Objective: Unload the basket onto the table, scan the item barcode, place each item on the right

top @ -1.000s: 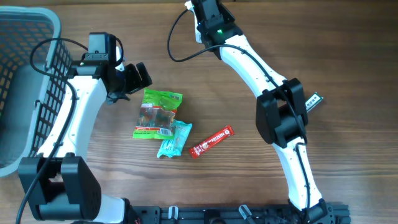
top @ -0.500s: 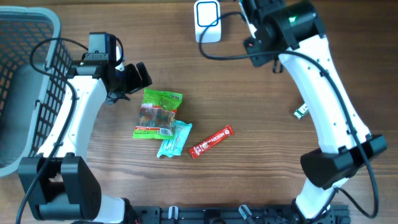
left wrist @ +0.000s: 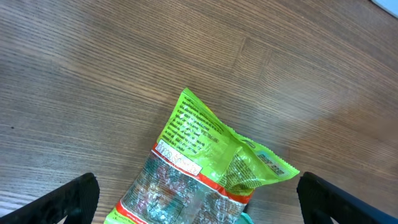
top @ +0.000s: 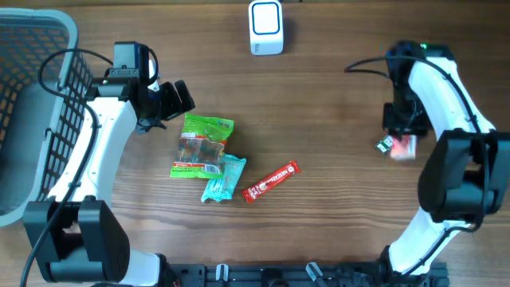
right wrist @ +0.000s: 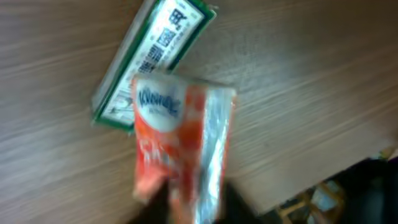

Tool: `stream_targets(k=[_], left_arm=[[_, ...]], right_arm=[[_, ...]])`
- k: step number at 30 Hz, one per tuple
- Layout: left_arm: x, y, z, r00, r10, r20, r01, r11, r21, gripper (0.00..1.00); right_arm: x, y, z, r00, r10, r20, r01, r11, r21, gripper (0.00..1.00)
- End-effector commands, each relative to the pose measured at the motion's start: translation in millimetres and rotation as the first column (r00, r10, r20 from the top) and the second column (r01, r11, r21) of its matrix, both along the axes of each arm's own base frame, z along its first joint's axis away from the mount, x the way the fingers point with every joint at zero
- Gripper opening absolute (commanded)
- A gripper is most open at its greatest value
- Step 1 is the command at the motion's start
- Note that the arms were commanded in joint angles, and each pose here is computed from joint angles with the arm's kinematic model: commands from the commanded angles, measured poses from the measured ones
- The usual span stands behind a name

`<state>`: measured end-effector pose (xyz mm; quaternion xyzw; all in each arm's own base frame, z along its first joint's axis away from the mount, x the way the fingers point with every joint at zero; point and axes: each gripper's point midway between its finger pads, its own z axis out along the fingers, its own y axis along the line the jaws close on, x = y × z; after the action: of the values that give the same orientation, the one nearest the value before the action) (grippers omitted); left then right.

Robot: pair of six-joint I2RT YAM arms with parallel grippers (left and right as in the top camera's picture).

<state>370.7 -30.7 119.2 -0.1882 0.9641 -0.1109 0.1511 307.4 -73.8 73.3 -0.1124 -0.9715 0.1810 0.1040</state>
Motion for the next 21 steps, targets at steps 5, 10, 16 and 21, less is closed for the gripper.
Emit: stream_targets(k=[5, 10, 16, 21], left_arm=[[-1.2, 2.5, -4.7, 1.0, 0.008, -0.013, -0.008, 1.0, 0.005, 1.0], [-1.1, 2.5, -4.7, 1.0, 0.008, -0.013, -0.008, 1.0, 0.005, 1.0], [-1.2, 2.5, -4.7, 1.0, 0.008, -0.013, -0.008, 1.0, 0.005, 1.0], [-1.2, 2.5, -4.7, 1.0, 0.008, -0.013, -0.008, 1.0, 0.005, 1.0]], right_arm=[[17.2, 29.9, -12.0, 0.997, 0.012, 0.08, -0.03, 0.974, 0.226, 1.0], [43.2, 119.1, 44.8, 0.934, 0.137, 0.331, -0.285, 0.843, 0.456, 1.0], [15.9, 241.3, 90.5, 0.859, 0.234, 0.456, -0.498, 0.589, 0.636, 1.0], [-13.7, 284.9, 66.4, 0.841, 0.338, 0.423, -0.541, 0.559, 0.628, 0.36]])
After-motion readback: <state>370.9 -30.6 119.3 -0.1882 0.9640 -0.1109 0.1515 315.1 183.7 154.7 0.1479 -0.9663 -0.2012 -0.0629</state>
